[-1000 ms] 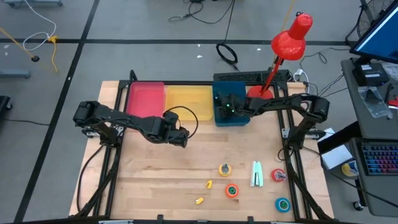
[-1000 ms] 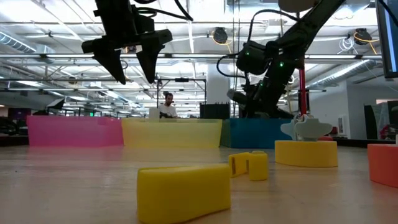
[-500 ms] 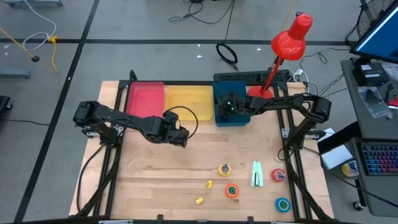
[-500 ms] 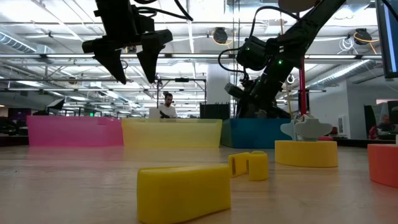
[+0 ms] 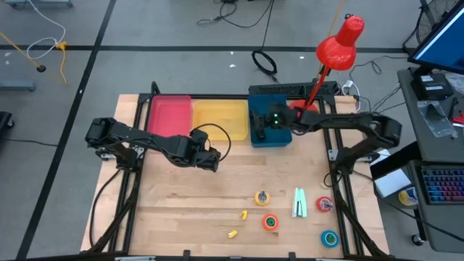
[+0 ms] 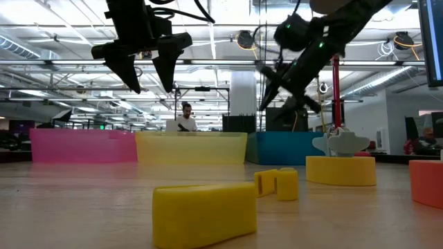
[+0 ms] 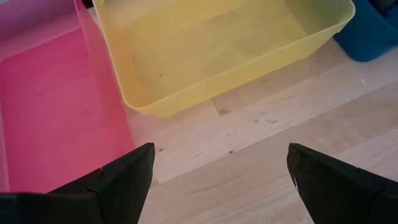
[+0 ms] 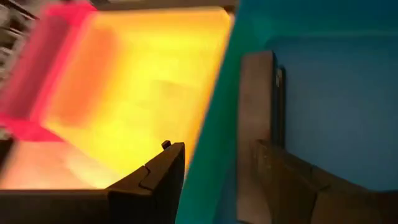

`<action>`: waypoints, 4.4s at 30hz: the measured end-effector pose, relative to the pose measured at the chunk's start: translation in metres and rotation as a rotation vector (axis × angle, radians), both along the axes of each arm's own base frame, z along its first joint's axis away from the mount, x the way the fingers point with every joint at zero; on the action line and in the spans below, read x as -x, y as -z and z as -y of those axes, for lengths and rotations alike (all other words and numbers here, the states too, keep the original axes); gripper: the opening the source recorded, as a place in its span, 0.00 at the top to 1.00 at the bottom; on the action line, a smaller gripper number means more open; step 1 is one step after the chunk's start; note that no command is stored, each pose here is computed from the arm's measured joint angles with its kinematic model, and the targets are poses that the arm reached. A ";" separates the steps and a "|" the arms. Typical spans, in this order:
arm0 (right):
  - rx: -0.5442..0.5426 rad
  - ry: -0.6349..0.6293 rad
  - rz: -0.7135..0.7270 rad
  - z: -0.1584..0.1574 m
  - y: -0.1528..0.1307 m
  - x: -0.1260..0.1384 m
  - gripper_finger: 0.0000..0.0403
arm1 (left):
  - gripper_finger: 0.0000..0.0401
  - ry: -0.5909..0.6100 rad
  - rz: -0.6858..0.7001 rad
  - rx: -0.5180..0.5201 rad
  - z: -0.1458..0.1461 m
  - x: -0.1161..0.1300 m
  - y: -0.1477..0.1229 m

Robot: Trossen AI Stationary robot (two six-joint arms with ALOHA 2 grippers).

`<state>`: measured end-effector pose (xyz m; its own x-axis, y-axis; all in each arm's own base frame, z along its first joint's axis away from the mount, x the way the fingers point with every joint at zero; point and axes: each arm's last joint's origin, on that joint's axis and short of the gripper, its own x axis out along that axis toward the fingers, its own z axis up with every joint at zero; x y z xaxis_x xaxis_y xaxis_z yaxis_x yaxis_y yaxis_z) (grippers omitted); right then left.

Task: Pick and place Stapler, Stapler remover, tape
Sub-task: Put the blue large stapler into the blue bin

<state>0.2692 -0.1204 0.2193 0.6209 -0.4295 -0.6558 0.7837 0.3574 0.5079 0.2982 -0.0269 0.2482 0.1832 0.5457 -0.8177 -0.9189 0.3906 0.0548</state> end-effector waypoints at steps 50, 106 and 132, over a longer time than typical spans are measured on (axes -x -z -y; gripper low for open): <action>-0.715 -0.780 -0.530 -0.162 0.067 0.158 0.60 | 0.10 0.047 0.227 0.196 0.020 -0.019 -0.003; 0.946 -2.108 -0.328 -0.198 0.022 0.132 0.67 | 0.10 0.257 0.328 0.192 0.049 -0.029 -0.010; 1.129 -2.211 -0.348 -0.223 0.024 0.144 0.41 | 0.10 0.235 0.347 0.204 0.050 -0.029 -0.011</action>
<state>0.1253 0.1031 0.1956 0.4166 0.2658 -0.8694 -0.8940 0.2936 -0.3386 0.3277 -0.0764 0.2588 0.5642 0.2913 -0.7725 -0.7547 0.5615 -0.3394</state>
